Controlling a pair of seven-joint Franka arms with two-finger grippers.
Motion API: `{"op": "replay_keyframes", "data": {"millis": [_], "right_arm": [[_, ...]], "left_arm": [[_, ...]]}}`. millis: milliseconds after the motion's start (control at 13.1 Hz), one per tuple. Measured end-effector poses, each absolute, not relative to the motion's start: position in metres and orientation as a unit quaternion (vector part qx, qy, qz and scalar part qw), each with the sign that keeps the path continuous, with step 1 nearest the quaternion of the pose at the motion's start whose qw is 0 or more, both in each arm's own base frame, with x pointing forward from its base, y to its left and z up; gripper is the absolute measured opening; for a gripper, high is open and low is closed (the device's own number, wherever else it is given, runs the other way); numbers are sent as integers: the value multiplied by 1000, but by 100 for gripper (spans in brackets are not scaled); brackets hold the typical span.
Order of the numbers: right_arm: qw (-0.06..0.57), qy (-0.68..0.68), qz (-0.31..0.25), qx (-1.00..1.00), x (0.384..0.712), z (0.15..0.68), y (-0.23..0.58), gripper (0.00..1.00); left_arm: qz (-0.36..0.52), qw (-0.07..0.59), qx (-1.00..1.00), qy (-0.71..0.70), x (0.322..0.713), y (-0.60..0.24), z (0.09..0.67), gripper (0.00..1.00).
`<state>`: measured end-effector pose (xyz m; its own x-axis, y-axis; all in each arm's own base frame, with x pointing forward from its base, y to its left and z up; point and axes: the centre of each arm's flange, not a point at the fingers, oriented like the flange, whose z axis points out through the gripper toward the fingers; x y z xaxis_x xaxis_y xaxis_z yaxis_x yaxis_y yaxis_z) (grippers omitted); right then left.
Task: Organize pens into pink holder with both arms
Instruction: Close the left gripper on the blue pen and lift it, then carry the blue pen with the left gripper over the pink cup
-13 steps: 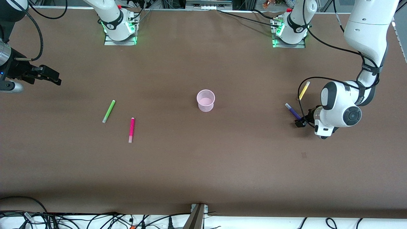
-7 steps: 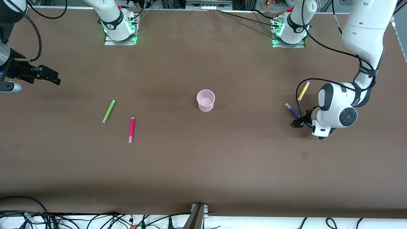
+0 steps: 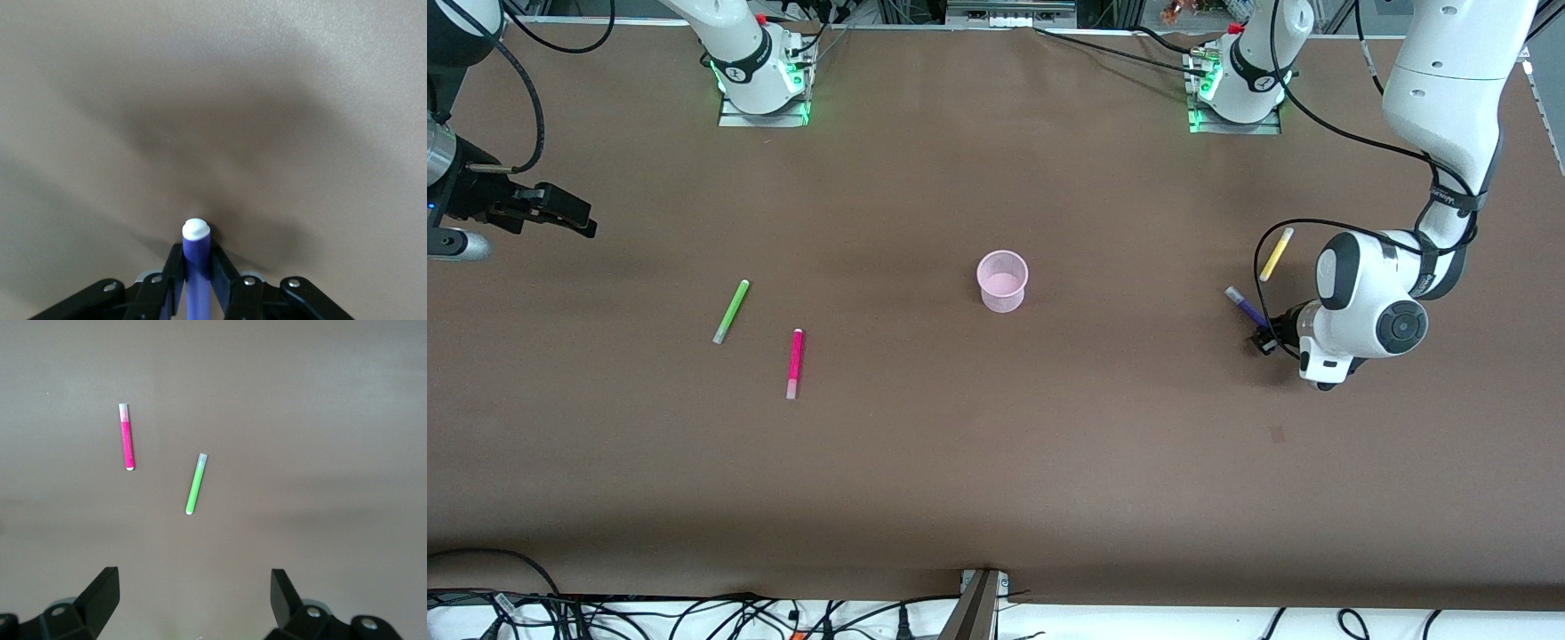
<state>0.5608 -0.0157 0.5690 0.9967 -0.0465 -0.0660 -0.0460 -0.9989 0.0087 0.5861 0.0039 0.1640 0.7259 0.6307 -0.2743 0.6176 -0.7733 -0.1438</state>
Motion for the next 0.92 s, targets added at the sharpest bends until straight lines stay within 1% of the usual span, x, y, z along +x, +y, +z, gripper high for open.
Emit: {"op": "replay_keyframes", "data": {"millis": [153,229,382,535,688,917], "right_arm": [[4,-25,-35,999,561,568,-17,100],[4,-27,-35,999,560,568,-20,100],[4,-30,-36,999,560,567,-23,100],[4,-30,-37,999,560,567,-23,100],[4,-30,-37,999,560,567,-23,100],[4,-30,-37,999,560,567,-23,100]], "left_arm": [[159,21,-929,-334,589,2,170,22],[162,20,-930,-330,596,-2,182,22],[169,17,-933,-317,614,-18,238,22],[170,15,-932,-318,622,-45,304,22],[158,12,-928,-336,618,-95,351,22],[146,7,-916,-373,599,-197,381,22]]}}
